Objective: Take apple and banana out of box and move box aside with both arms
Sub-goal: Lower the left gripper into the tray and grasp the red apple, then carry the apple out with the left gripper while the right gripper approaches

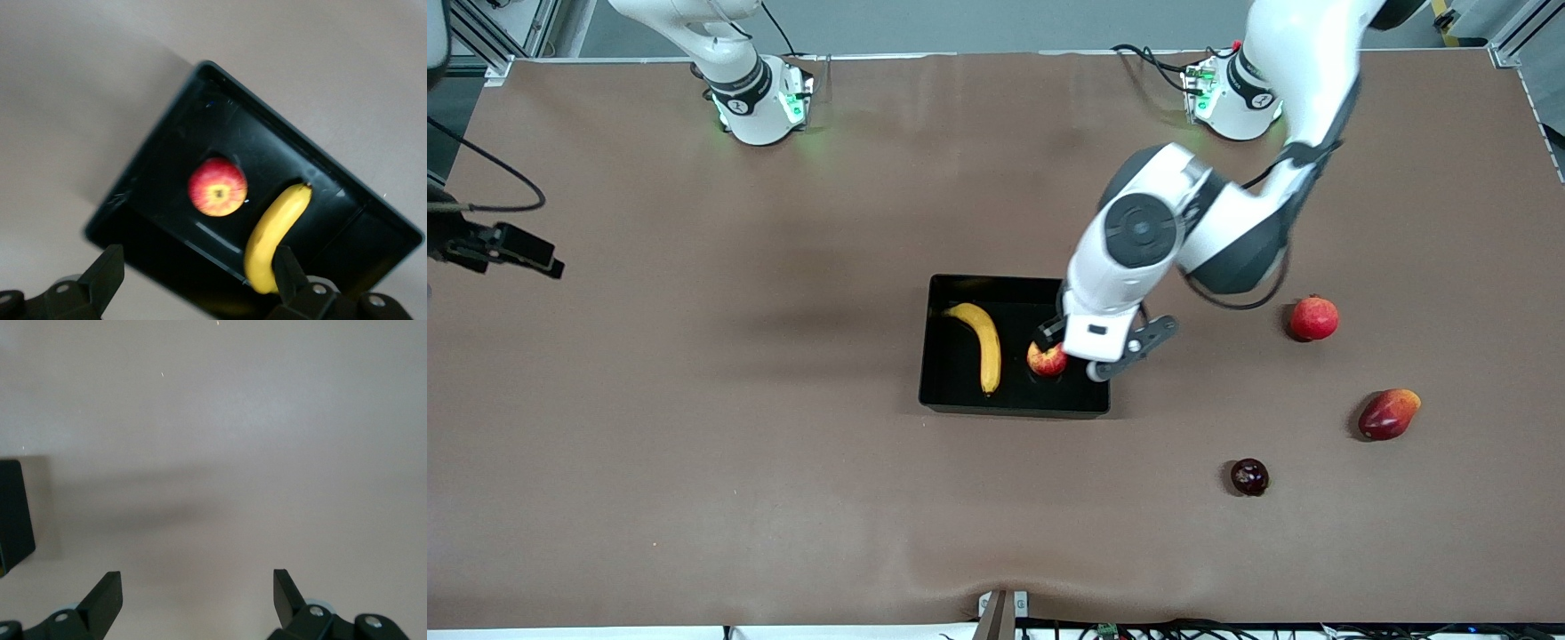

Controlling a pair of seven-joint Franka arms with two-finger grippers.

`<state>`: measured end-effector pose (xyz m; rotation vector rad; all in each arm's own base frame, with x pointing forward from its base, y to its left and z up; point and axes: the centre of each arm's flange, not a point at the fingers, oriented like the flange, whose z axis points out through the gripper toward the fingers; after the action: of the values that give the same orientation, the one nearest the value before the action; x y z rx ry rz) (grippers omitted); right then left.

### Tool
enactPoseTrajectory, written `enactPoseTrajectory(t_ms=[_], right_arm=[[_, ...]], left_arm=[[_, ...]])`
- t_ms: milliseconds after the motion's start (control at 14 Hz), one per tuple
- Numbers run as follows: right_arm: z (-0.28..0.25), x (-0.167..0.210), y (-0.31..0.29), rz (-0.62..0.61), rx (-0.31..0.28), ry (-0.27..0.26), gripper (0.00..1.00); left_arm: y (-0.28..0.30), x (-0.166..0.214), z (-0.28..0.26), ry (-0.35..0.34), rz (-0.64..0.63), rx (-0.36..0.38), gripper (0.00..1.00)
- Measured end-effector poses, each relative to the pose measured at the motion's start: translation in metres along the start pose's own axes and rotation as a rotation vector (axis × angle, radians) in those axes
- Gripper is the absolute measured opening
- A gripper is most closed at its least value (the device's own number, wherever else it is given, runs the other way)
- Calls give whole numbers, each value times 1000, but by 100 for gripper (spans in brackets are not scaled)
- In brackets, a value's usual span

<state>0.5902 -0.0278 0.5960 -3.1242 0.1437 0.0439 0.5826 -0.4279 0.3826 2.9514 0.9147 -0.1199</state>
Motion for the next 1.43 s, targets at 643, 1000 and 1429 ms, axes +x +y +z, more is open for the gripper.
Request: enactPoseTrajectory(t_ms=[643,1000,1429], right_arm=[[76,61,-39,-52,3,86,100],[121,96,-78,-67,82,201,100],[163,128,-88,-62,92,352,100]], left_arm=[[16,-40,94,92,69,128,100],[17,-29,137,101,73,123,100],[15,-29,174,83,79,144,100]])
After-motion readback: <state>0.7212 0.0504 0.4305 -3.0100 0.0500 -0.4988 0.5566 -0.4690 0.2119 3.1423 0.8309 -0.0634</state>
